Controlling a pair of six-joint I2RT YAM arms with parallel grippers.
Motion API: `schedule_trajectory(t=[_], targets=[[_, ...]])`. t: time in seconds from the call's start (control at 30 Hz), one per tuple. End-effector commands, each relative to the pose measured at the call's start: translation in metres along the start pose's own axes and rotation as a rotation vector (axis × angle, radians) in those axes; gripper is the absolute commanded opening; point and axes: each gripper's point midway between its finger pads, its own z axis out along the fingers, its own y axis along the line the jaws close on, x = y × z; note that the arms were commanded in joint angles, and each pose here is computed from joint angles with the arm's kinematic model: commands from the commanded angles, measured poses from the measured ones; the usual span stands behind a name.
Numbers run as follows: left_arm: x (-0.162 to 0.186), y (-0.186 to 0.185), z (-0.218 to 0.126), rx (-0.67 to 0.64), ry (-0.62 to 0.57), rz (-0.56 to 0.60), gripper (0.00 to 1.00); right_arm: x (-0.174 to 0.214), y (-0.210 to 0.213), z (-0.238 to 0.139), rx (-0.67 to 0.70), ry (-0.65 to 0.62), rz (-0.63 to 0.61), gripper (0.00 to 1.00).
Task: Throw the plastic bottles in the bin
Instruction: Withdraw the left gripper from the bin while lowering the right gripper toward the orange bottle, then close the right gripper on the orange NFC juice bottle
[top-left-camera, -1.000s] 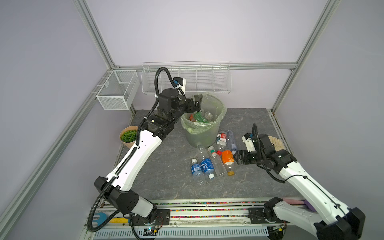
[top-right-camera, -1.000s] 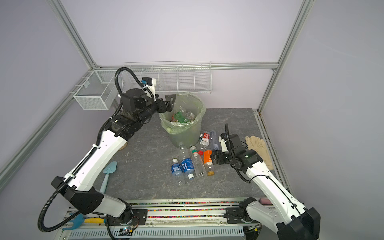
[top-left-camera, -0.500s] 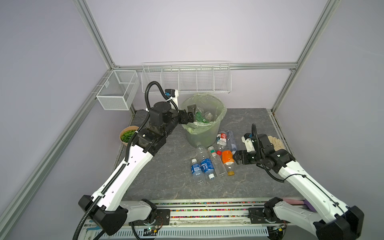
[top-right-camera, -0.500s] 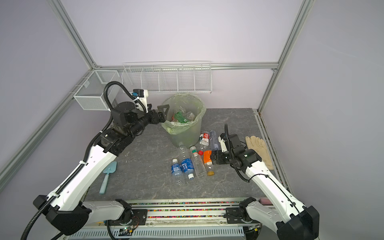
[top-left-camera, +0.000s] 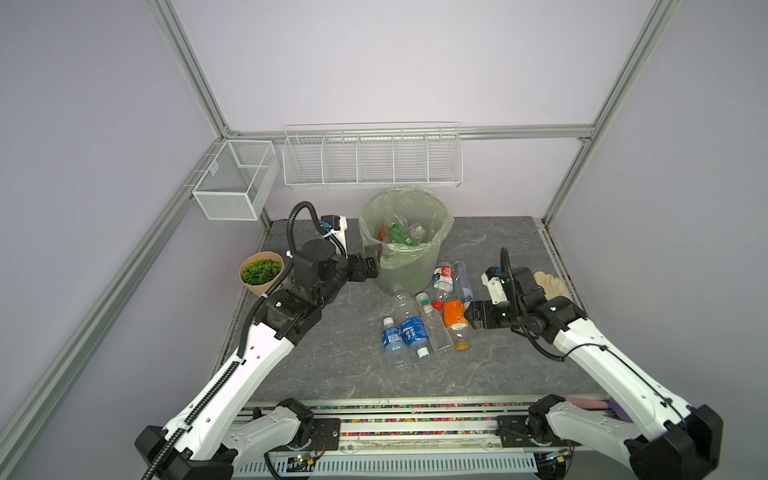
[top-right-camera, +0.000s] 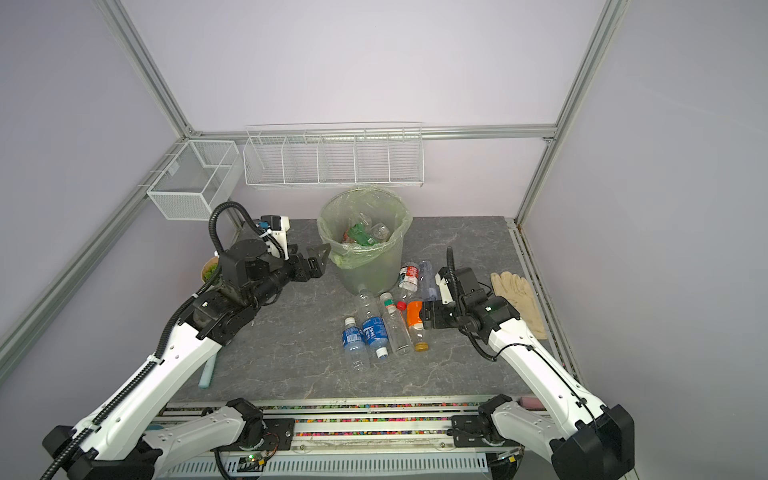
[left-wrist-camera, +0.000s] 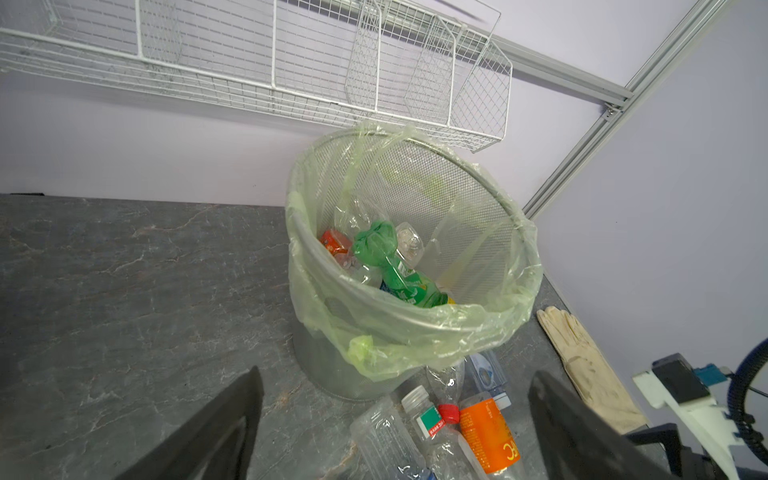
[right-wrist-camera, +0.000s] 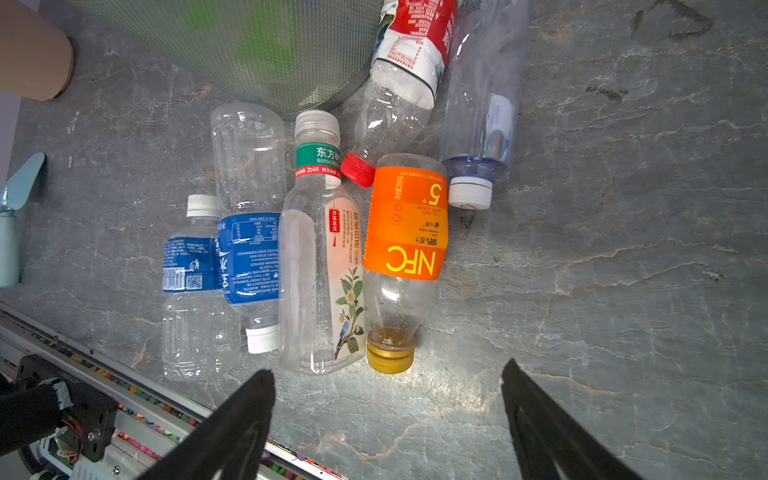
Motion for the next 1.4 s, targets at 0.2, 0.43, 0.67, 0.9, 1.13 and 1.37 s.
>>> schedule_trajectory(t=[0.2,0.43,0.67,0.9,1.13,1.37], targets=[[0.043,0.017,-0.015,-0.029,0.071,-0.071,0.97,-0.001,0.0,0.019,0.002,0.042,0.024,0.89],[0.069,0.027,-0.016,-0.044,0.112,-0.102,0.96,0.005,-0.005,0.042,0.024,0.1,0.044,0.9],[0.089,0.035,-0.017,-0.059,0.143,-0.123,0.96,0.008,-0.011,0.068,0.053,0.15,0.078,0.93],[0.101,0.041,-0.019,-0.075,0.156,-0.129,0.96,0.007,-0.016,0.091,0.088,0.198,0.103,0.98],[0.106,0.045,-0.021,-0.086,0.162,-0.125,0.96,0.009,-0.017,0.112,0.1,0.235,0.129,0.94],[0.109,0.048,-0.022,-0.096,0.165,-0.12,0.96,0.007,-0.017,0.125,0.114,0.248,0.132,0.91]])
